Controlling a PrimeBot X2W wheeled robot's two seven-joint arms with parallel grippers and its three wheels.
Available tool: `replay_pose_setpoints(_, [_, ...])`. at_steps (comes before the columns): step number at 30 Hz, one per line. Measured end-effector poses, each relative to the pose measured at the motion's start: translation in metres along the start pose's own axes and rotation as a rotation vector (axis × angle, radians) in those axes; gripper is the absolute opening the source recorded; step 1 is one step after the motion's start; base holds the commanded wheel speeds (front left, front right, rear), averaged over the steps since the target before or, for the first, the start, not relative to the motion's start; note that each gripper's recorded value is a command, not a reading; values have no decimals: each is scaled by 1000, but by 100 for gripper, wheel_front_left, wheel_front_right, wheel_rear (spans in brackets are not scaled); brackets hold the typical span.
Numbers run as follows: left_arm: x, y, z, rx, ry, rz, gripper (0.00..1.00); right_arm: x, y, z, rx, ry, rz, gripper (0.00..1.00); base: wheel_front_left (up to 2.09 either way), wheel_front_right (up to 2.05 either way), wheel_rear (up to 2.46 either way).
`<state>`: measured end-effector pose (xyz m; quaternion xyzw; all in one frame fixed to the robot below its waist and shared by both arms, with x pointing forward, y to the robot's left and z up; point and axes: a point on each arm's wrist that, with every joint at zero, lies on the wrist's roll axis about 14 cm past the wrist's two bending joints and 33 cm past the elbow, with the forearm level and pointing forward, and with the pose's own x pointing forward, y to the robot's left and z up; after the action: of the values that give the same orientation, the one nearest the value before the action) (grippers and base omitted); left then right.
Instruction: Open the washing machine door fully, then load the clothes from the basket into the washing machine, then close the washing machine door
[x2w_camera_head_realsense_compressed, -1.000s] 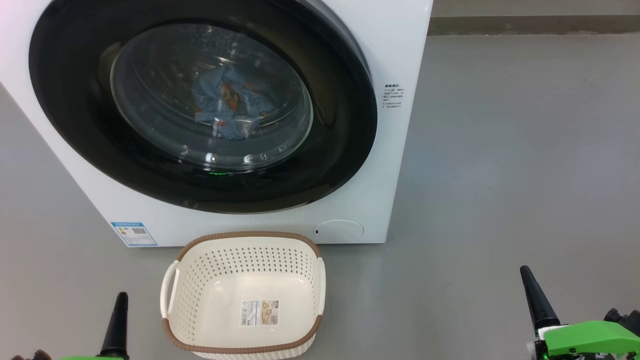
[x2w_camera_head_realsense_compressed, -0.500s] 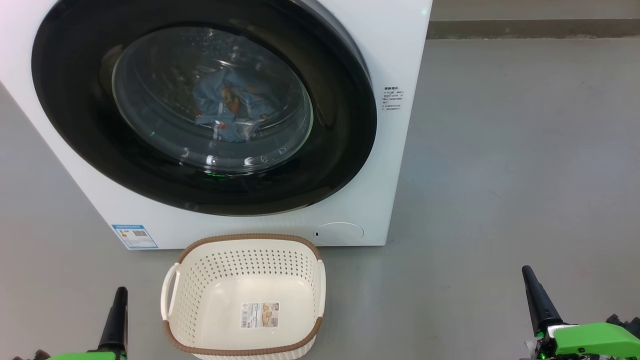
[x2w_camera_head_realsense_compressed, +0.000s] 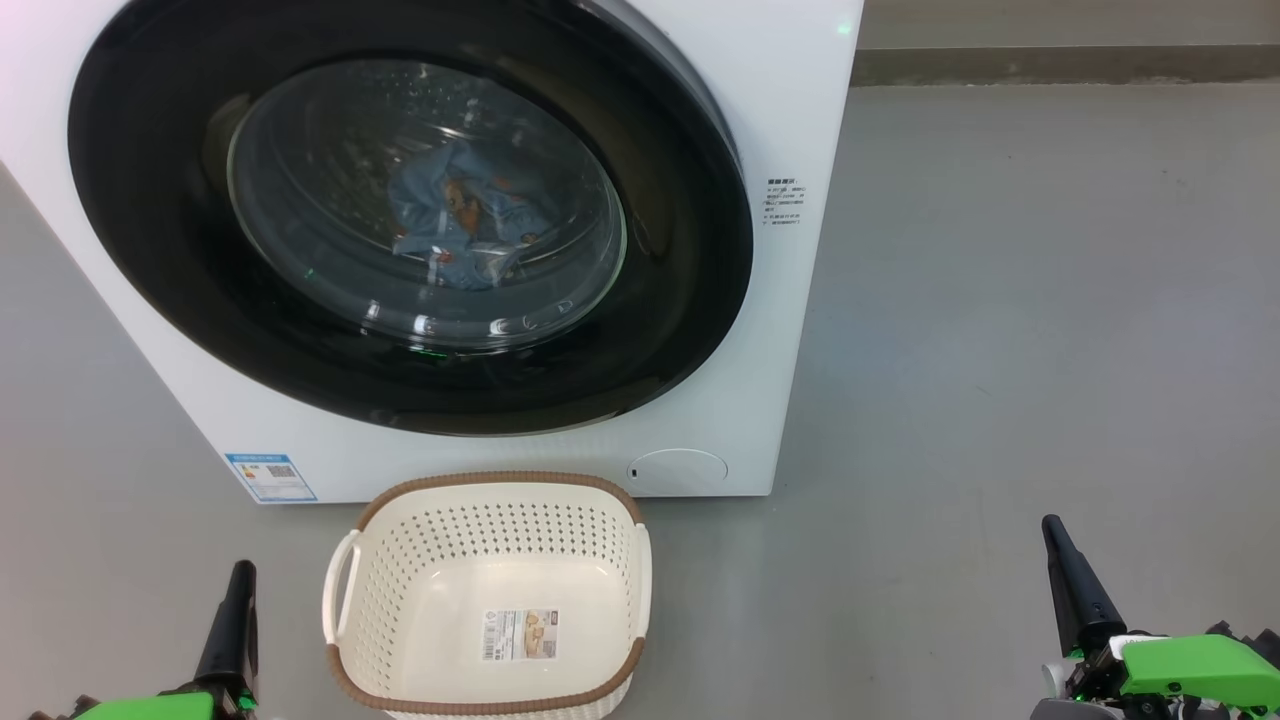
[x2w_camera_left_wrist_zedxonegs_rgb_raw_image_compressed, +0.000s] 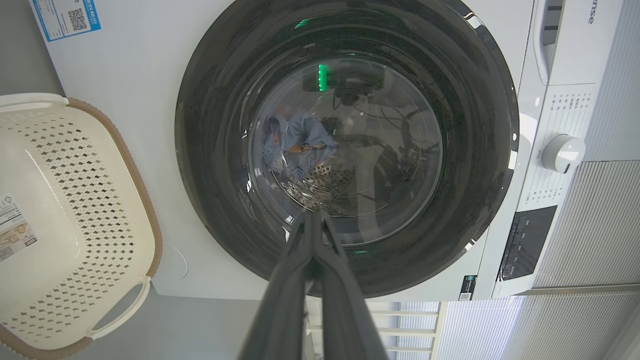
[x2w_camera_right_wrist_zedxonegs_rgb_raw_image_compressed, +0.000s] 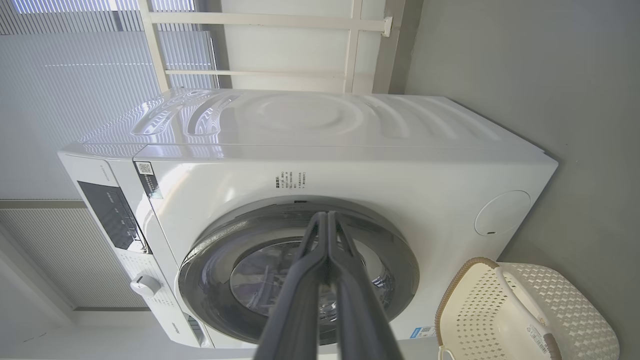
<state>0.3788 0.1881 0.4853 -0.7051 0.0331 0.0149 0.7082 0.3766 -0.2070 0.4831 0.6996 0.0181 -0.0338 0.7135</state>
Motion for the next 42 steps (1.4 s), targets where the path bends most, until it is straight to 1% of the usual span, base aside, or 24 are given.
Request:
replay_pose_setpoints(2, [0, 0, -1, -9, 3, -1, 0, 0, 0, 0, 20, -3, 2, 0, 0, 0, 0])
replay_pose_setpoints(42, [0, 0, 0, -12, 0, -1, 0, 0, 0, 0, 23, -2, 2, 0, 0, 0, 0])
